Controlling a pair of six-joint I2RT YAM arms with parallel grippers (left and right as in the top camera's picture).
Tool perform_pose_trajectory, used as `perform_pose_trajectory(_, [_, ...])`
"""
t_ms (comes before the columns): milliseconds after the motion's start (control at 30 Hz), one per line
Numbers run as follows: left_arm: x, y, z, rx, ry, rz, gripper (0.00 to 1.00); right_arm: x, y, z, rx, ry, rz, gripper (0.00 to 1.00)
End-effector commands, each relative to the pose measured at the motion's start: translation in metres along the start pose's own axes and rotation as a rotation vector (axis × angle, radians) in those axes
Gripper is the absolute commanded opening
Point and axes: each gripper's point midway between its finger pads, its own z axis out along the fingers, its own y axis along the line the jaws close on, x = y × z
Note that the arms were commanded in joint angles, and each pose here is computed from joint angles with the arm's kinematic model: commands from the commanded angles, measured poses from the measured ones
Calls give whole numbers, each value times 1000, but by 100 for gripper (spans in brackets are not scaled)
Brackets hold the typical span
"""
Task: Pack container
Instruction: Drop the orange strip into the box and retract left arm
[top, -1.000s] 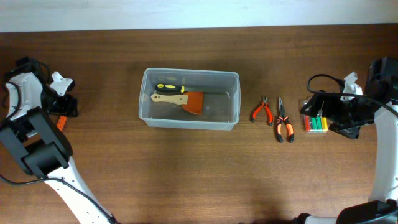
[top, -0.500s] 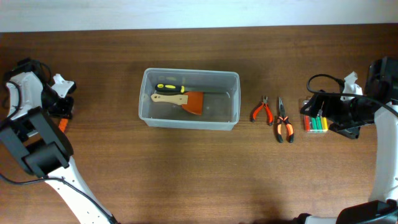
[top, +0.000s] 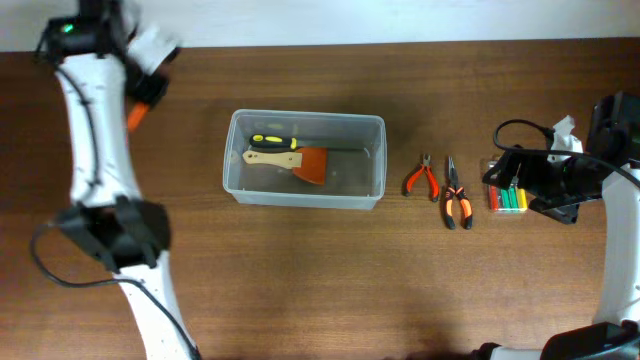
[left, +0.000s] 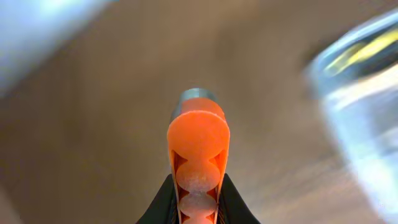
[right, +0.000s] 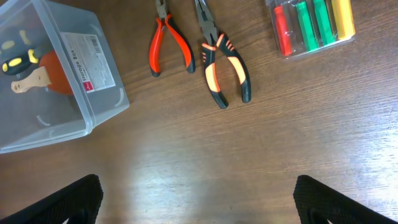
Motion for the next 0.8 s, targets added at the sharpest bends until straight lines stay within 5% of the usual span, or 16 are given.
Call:
perform_pose_trajectory(0, [-65, -68, -78, 6, -227, 193, 2, -3, 2, -4, -13, -13, 4, 98])
perform_pose_trajectory(167, [-86, -169, -49, 149, -167, 424, 2, -3, 2, -4, -13, -13, 4, 99])
perform_pose_trajectory(333, [-66, -240, 18, 290, -1, 627, 2, -3, 2, -4, -13, -13, 4, 98])
perform_pose_trajectory(500, [-52, -252, 78, 205, 133, 725, 2, -2, 2, -4, -12, -7, 7, 99])
perform_pose_trajectory(767, [-73, -284, 99, 254, -4, 867, 2, -2, 2, -4, -13, -6, 7, 98])
